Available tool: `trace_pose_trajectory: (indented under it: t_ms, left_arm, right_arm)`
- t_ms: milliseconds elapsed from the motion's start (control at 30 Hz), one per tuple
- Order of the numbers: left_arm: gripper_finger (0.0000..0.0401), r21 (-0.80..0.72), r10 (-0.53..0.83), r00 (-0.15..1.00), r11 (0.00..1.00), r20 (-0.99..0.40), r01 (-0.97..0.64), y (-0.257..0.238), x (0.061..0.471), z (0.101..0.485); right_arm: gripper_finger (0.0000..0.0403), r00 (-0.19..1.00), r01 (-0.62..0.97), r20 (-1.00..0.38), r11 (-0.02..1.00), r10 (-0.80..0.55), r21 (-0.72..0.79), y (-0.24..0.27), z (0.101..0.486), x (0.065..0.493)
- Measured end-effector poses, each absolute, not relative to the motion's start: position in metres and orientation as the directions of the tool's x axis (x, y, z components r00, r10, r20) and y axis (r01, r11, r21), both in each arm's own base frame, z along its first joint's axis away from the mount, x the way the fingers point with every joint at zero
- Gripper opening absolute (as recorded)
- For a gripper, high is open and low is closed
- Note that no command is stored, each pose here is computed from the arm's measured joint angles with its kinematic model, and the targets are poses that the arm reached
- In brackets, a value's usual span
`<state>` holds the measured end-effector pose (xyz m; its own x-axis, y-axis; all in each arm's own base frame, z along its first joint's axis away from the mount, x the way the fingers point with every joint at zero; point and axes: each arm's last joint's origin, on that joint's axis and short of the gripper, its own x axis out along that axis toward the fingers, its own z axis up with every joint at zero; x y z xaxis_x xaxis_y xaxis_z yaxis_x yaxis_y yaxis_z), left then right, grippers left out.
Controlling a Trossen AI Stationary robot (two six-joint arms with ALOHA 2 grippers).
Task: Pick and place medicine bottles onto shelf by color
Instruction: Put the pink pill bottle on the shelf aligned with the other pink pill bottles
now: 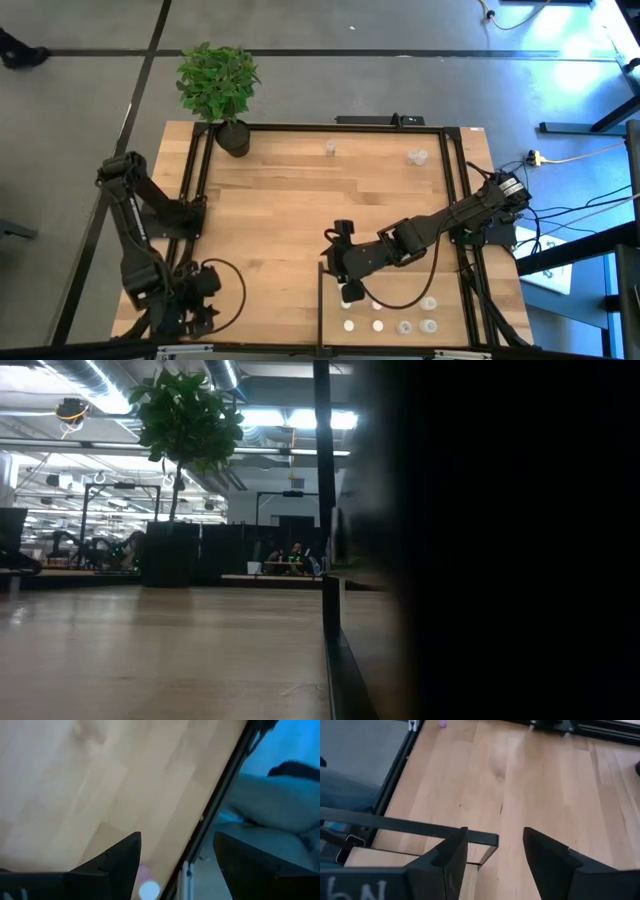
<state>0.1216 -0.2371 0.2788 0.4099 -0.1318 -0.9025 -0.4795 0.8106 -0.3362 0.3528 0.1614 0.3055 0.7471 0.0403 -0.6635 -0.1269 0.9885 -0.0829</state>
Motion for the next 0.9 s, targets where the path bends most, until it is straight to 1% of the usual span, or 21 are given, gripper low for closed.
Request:
trace_pose_trajectory:
  t_ms: [300, 400, 533, 700, 900]
  left_arm:
    - [0.0241, -0.264, -0.108, 0.368, 0.876, -0.923, -0.403, -0.258, 0.106, 0.261]
    - [0.0241, -0.246, -0.11, 0.336, 0.885, -0.935, -0.396, -0.263, 0.104, 0.255]
    - [0.0241, -0.238, -0.113, 0.322, 0.892, -0.94, -0.383, -0.27, 0.101, 0.248]
    - [0.0241, -0.206, -0.095, 0.303, 0.911, -0.948, -0.358, -0.278, 0.095, 0.238]
    - [0.0241, -0.153, -0.08, 0.26, 0.95, -0.962, -0.271, -0.287, 0.084, 0.226]
  right_arm:
    - [0.0193, 0.796, -0.211, -0.595, 0.972, 0.111, -0.102, 0.165, 0.313, 0.358]
    - [0.0193, 0.809, -0.27, -0.563, 0.958, 0.171, -0.097, 0.167, 0.316, 0.361]
    - [0.0193, 0.814, -0.331, -0.532, 0.939, 0.235, -0.09, 0.169, 0.32, 0.363]
    - [0.0193, 0.816, -0.338, -0.527, 0.936, 0.238, -0.101, 0.168, 0.32, 0.364]
    - [0.0193, 0.818, -0.33, -0.527, 0.939, 0.231, -0.1, 0.166, 0.32, 0.365]
